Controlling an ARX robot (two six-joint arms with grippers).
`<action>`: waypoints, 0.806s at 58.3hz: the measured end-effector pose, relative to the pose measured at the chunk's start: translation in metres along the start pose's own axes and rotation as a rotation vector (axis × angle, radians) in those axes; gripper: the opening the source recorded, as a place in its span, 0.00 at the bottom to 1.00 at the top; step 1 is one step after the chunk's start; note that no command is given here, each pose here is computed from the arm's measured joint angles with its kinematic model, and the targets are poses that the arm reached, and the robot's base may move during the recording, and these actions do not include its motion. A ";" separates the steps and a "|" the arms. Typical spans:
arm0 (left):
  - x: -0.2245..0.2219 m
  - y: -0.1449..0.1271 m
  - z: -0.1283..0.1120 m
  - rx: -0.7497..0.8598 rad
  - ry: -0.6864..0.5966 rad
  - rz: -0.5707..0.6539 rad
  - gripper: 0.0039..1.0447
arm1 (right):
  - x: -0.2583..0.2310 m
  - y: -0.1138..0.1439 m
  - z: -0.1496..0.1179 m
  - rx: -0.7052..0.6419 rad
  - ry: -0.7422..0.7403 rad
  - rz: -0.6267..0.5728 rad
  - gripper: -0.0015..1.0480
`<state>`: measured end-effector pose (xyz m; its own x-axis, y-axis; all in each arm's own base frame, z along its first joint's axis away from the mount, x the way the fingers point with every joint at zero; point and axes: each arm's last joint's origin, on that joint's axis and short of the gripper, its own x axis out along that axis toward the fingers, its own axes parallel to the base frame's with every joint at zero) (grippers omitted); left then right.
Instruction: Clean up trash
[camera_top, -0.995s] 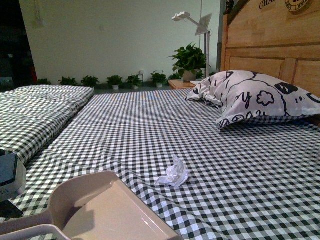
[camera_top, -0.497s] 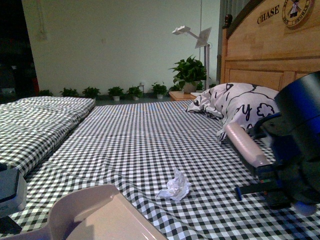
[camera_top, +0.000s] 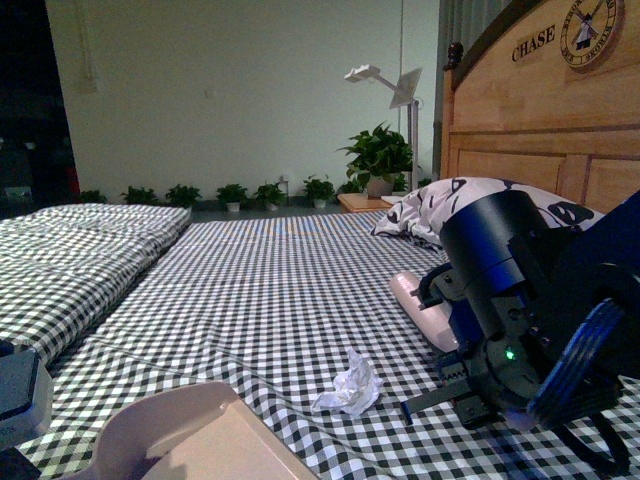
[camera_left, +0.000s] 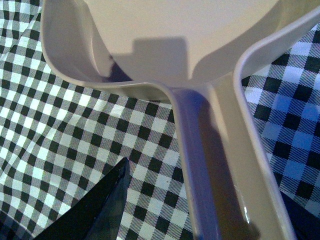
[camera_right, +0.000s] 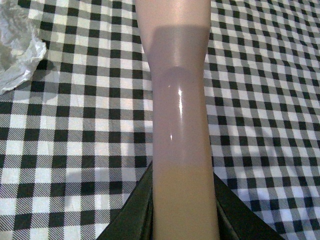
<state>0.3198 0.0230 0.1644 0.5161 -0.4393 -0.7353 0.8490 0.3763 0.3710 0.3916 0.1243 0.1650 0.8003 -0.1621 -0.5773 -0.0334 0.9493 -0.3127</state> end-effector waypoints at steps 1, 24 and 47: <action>0.000 0.000 0.000 0.000 0.000 0.000 0.61 | 0.000 0.001 0.000 -0.003 0.001 0.000 0.19; 0.000 0.000 0.000 0.001 0.000 0.000 0.61 | 0.010 0.029 -0.002 -0.116 0.090 0.034 0.19; 0.000 0.000 0.000 0.000 0.000 0.000 0.61 | -0.012 0.054 -0.002 -0.084 0.198 0.289 0.19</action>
<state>0.3198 0.0230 0.1644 0.5161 -0.4393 -0.7353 0.8490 0.3760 0.3712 0.3792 0.1770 0.1539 0.6197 0.0527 -0.7831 -0.2970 0.9393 -0.1718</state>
